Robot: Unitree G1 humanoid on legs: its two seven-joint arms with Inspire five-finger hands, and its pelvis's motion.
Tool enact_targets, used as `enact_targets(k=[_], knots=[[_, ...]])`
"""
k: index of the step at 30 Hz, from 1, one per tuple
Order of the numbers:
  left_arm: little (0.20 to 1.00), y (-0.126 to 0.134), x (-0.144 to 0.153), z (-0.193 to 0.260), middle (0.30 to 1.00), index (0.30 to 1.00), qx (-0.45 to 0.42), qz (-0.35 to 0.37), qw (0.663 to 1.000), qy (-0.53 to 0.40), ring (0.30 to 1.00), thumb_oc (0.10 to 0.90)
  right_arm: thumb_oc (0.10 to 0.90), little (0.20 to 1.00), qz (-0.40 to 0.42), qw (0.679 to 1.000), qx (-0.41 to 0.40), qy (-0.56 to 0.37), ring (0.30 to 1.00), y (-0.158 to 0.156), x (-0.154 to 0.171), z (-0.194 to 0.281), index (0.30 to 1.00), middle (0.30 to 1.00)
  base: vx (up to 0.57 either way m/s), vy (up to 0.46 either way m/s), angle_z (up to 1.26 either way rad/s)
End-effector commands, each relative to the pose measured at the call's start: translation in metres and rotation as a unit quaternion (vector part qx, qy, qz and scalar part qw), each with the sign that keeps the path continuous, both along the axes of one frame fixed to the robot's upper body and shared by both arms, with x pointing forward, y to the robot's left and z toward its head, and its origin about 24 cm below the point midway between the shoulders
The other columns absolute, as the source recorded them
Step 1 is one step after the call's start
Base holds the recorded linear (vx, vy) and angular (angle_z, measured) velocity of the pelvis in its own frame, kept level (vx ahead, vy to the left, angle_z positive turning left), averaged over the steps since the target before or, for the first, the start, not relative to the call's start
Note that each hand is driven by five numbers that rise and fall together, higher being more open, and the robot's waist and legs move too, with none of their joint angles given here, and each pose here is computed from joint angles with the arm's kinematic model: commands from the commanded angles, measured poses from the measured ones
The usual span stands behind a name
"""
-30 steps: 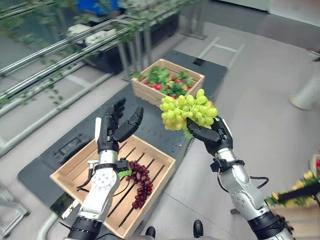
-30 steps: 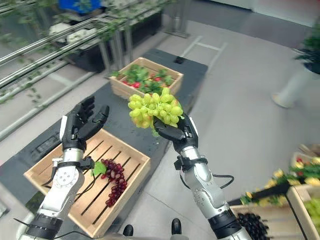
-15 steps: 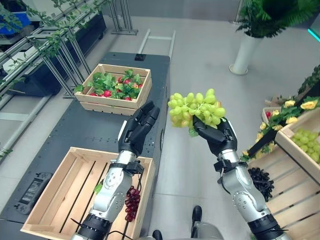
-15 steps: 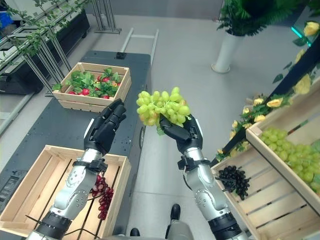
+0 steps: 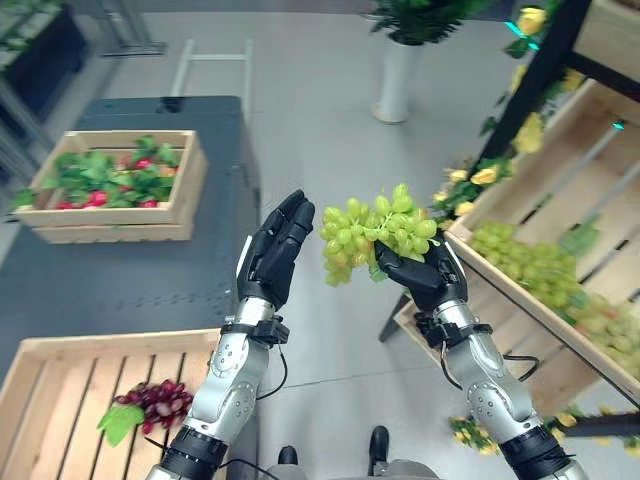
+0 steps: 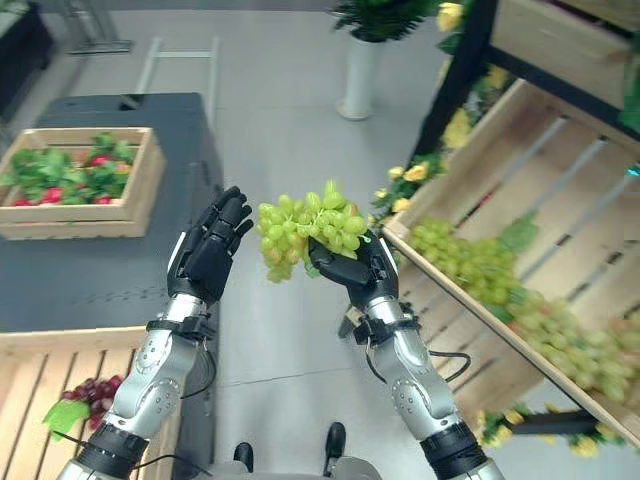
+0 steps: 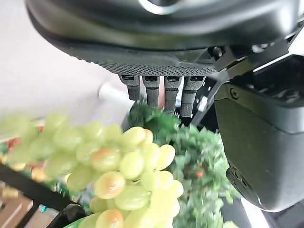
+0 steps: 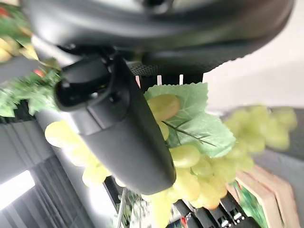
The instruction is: Pick up the fruits from the basket on one side to the basket on the other side
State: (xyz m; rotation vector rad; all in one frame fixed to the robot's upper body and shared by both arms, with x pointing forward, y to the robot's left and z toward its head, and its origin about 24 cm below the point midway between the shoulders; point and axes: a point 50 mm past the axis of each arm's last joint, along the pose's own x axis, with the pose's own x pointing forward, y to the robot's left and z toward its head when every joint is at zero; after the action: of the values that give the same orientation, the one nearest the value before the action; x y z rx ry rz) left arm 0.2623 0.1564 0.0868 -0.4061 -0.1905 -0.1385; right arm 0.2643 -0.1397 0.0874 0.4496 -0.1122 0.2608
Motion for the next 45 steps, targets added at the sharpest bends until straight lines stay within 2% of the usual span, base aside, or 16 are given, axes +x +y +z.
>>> enact_targets(k=[1,6,11,16,20,22,28,35,41,45], knots=[[0.9,-0.006,0.004,0.054,0.9,0.9,-0.033,-0.019,0.989,-0.143,0.9,0.8,0.4,0.3,0.05,0.965,0.092,-0.239,0.3,0.0,-0.005,0.091,0.3,0.3,-0.08,0.075,-0.34],[0.9,-0.014,0.006,0.051,0.9,0.9,-0.02,-0.035,0.989,-0.144,0.9,0.8,0.4,0.3,0.034,0.946,0.162,-0.279,0.3,-0.011,-0.007,0.109,0.3,0.3,-0.05,0.061,-0.01],[0.9,-0.01,0.01,0.052,0.9,0.9,-0.025,-0.034,0.99,-0.132,0.9,0.8,0.4,0.3,-0.013,0.92,0.221,-0.325,0.3,-0.03,-0.009,0.131,0.3,0.3,0.01,0.072,0.0],[0.9,-0.008,0.014,0.053,0.9,0.9,-0.023,-0.026,0.991,-0.13,0.9,0.8,0.4,0.3,-0.044,0.905,0.259,-0.335,0.3,-0.042,-0.005,0.145,0.3,0.3,0.01,0.017,-0.01],[0.9,-0.008,0.018,0.052,0.9,0.9,-0.023,-0.024,0.992,-0.123,0.9,0.8,0.4,0.3,-0.114,0.895,0.283,-0.325,0.3,-0.054,-0.001,0.15,0.3,0.3,0.03,0.007,-0.07],[0.9,-0.009,0.019,0.05,0.9,0.9,-0.022,-0.024,0.992,-0.119,0.9,0.8,0.4,0.3,-0.186,0.892,0.272,-0.311,0.3,-0.063,0.001,0.151,0.3,0.3,0.04,-0.007,-0.13],[0.9,-0.005,0.018,0.045,0.9,0.9,-0.019,-0.022,0.994,-0.106,0.9,0.8,0.4,0.3,-0.291,0.883,0.243,-0.277,0.3,-0.08,0.008,0.149,0.3,0.3,0.02,-0.002,-0.05],[0.9,-0.007,0.016,0.04,0.9,0.9,-0.02,-0.044,0.994,-0.098,0.9,0.8,0.4,0.3,-0.357,0.883,0.206,-0.226,0.3,-0.097,0.02,0.143,0.3,0.3,0.01,-0.01,-0.03],[0.9,-0.019,0.015,0.036,0.9,0.9,-0.021,-0.08,0.992,-0.094,0.9,0.8,0.4,0.3,-0.384,0.901,0.113,-0.17,0.3,-0.109,0.036,0.128,0.3,0.3,0.01,-0.027,-0.16],[0.9,-0.027,0.015,0.034,0.9,0.9,-0.025,-0.1,0.99,-0.092,0.9,0.8,0.4,0.3,-0.418,0.897,0.044,-0.136,0.3,-0.126,0.044,0.119,0.3,0.3,0.0,-0.023,-0.12]])
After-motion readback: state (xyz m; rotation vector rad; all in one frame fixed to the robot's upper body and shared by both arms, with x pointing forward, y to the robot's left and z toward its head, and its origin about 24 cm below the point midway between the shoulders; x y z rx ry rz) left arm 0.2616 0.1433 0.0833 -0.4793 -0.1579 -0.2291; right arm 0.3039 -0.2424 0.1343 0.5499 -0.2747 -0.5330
